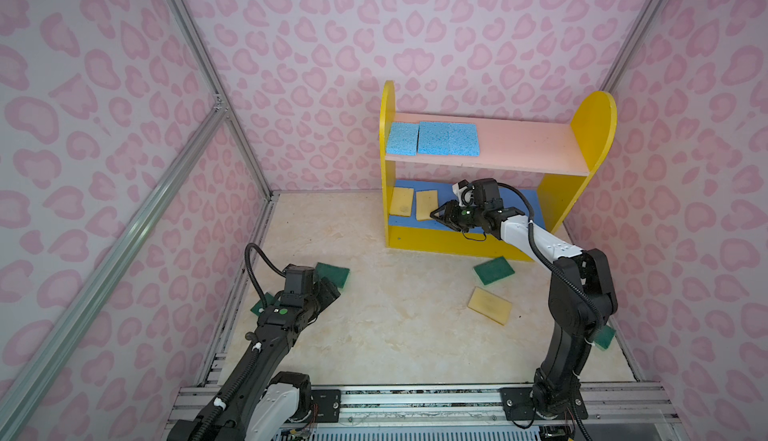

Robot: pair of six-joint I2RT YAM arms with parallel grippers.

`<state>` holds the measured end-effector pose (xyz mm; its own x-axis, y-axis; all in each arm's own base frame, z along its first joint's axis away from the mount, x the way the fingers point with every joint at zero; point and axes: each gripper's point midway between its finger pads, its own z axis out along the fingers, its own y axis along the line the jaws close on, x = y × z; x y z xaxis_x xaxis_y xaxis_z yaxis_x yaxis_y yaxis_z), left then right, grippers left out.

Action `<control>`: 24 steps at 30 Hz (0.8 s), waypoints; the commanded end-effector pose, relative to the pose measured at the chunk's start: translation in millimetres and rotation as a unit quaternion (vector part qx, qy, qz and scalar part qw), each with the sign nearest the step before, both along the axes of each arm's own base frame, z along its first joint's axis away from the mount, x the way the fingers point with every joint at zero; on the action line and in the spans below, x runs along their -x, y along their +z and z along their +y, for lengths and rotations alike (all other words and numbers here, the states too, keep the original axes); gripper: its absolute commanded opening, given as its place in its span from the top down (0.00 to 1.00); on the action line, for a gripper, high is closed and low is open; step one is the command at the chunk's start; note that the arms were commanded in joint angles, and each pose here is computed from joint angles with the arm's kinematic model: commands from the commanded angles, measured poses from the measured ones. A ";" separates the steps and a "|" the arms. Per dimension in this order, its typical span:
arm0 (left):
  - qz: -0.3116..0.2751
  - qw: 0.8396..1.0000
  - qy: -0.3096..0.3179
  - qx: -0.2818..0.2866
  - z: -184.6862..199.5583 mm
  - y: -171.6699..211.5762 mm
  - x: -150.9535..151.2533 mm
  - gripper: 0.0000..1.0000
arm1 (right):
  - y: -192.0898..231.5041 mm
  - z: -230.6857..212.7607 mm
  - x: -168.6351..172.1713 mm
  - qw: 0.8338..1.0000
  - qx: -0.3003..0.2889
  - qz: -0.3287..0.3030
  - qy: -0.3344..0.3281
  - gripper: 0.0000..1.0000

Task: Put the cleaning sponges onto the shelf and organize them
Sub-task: 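Set the yellow sponge beside the first one and open the right gripper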

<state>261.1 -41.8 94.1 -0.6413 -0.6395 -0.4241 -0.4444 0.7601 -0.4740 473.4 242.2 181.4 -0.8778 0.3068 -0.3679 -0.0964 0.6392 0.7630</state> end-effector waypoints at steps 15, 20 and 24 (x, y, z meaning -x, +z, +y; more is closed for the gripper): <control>-0.001 1.000 0.009 -0.013 7.4 -0.6 9.5 0.22 | 3.1 9.4 -11.9 1.000 0.005 -0.011 0.004 0.45; -0.004 1.000 0.007 -0.014 7.2 1.0 9.4 0.23 | 3.6 7.1 -7.2 0.997 0.075 -0.026 0.006 0.34; -0.006 1.000 0.008 -0.018 8.8 1.0 10.5 0.23 | -2.8 5.7 -3.4 0.990 0.140 -0.032 0.011 0.31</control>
